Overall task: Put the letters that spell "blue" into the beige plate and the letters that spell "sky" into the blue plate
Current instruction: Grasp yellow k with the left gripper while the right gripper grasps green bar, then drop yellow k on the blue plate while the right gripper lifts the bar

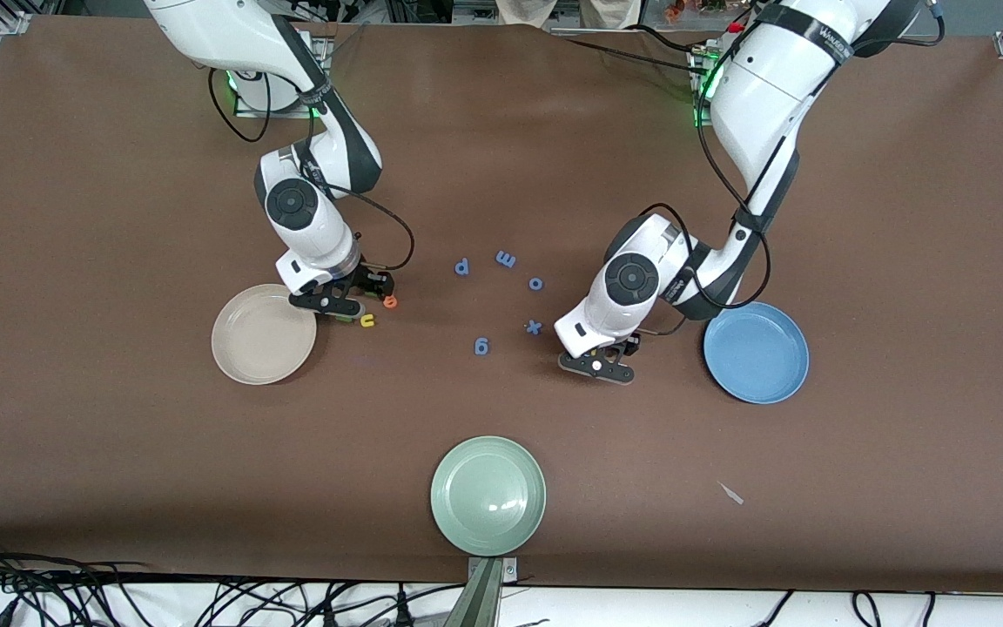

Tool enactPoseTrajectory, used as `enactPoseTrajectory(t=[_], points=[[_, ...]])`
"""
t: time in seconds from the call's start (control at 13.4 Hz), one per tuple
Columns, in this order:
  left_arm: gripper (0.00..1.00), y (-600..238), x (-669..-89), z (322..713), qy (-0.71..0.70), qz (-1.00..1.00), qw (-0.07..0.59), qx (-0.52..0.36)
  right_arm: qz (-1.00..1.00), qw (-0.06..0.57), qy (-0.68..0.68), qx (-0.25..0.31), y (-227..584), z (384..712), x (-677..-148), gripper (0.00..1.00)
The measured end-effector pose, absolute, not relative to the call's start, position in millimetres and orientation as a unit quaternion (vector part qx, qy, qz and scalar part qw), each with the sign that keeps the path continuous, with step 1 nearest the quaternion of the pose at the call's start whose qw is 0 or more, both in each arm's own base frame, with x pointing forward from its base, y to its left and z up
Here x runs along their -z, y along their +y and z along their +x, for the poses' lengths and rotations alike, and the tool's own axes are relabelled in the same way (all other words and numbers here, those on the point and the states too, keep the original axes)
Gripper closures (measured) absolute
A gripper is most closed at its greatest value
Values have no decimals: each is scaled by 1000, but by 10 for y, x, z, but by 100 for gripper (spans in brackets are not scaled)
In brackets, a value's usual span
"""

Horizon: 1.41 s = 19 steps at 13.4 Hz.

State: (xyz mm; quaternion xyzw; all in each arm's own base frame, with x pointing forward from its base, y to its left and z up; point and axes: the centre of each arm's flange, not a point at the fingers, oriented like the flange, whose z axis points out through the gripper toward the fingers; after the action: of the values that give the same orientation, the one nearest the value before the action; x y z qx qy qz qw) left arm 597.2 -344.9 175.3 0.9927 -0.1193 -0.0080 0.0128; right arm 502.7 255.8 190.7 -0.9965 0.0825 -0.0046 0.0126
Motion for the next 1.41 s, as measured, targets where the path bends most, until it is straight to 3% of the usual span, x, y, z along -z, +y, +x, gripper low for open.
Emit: enactPoseTrajectory(t=[0.15,0.22,0.52,0.97,1.41], points=[[26,-3443,-1736,5972,-122,992,12,9,-996,13,83,6,2555,5030,-1898,22],[34,-3438,-1727,5972,-123,992,12,9,-996,13,83,7,2553,5034,-1897,22],[77,-3399,-1740,6003,-122,992,11,7,-996,14,84,11,2543,5035,-1814,23],[77,-3207,-1999,6184,-147,989,1,11,-978,17,206,15,2462,5104,-1872,22],[77,-2002,-2505,6503,-220,972,-25,80,-936,17,353,10,2446,5097,-1845,22]])
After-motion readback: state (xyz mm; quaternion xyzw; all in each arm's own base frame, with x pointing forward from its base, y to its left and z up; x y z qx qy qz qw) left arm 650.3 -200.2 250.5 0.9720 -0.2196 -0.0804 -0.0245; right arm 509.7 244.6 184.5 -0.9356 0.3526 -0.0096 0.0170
